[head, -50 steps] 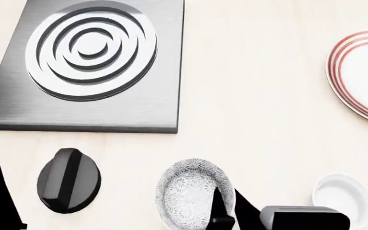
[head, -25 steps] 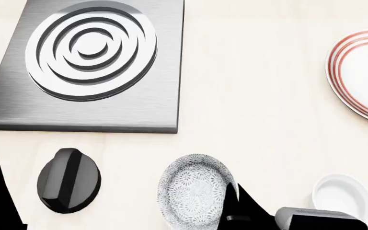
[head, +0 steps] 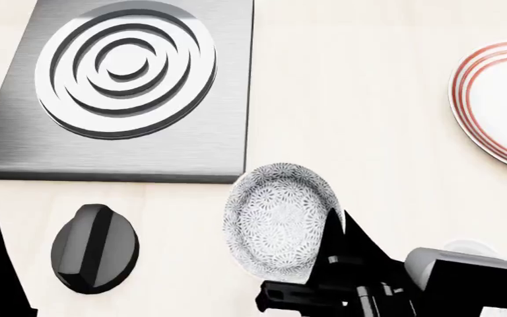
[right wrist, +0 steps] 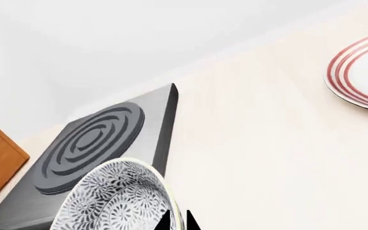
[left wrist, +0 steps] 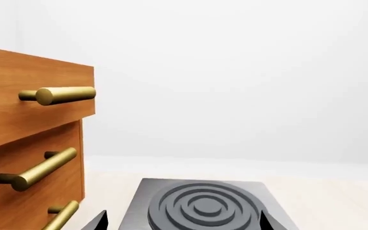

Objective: Pick the akita bowl next to the ramekin and place it on the plate.

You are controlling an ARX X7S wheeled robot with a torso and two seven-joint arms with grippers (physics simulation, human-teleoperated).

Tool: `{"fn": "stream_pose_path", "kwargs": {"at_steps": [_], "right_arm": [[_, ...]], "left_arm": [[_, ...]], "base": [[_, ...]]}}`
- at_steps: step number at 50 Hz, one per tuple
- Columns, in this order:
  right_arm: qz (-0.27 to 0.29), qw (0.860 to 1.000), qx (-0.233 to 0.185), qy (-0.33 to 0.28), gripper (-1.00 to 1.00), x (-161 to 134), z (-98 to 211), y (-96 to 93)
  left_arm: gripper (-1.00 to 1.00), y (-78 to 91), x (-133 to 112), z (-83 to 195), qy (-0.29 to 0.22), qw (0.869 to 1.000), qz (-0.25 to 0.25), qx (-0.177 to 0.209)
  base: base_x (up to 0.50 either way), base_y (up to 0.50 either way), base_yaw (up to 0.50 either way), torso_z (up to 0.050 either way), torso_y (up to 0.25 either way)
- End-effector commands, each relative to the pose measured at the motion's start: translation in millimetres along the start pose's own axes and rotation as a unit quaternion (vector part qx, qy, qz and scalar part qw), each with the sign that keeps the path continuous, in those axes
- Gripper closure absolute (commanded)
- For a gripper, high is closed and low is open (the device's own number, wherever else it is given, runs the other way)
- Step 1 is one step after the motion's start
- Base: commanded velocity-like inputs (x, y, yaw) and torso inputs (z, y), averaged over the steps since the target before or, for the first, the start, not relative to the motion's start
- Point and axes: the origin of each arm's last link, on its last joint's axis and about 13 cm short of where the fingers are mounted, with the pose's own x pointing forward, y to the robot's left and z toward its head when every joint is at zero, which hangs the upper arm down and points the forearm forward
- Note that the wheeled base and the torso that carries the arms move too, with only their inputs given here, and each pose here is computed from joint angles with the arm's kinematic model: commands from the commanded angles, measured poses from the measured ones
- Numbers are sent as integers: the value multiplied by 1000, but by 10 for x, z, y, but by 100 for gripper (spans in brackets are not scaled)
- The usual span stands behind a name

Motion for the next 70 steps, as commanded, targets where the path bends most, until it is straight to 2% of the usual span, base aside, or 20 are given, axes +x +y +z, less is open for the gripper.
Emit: {"fn": "stream_pose_path", "kwargs": {"at_steps": [1, 10, 38, 47, 70], "right_arm": [[0, 999, 8, -32, 100, 123, 201, 22], [-4, 999, 15, -41, 100, 263, 352, 44], [-49, 996, 51, -50, 100, 792, 657, -113], [-61, 993, 92, -46, 100, 943, 756, -155], [-119, 983, 129, -51, 100, 1204, 955, -311]], "left_arm": [[-100, 11, 8, 40, -10, 1000, 1, -3], [-100, 7, 12, 43, -10, 1000, -1, -3], [-100, -10, -3, -4, -6, 1000, -5, 0], [-100, -7, -3, -1, -8, 1000, -6, 0], [-100, -8, 5, -64, -2, 1000, -3, 4]], "base": [[0, 0, 0, 0, 0], [0, 0, 0, 0, 0], [0, 0, 0, 0, 0], [0, 0, 0, 0, 0], [0, 0, 0, 0, 0]]}}
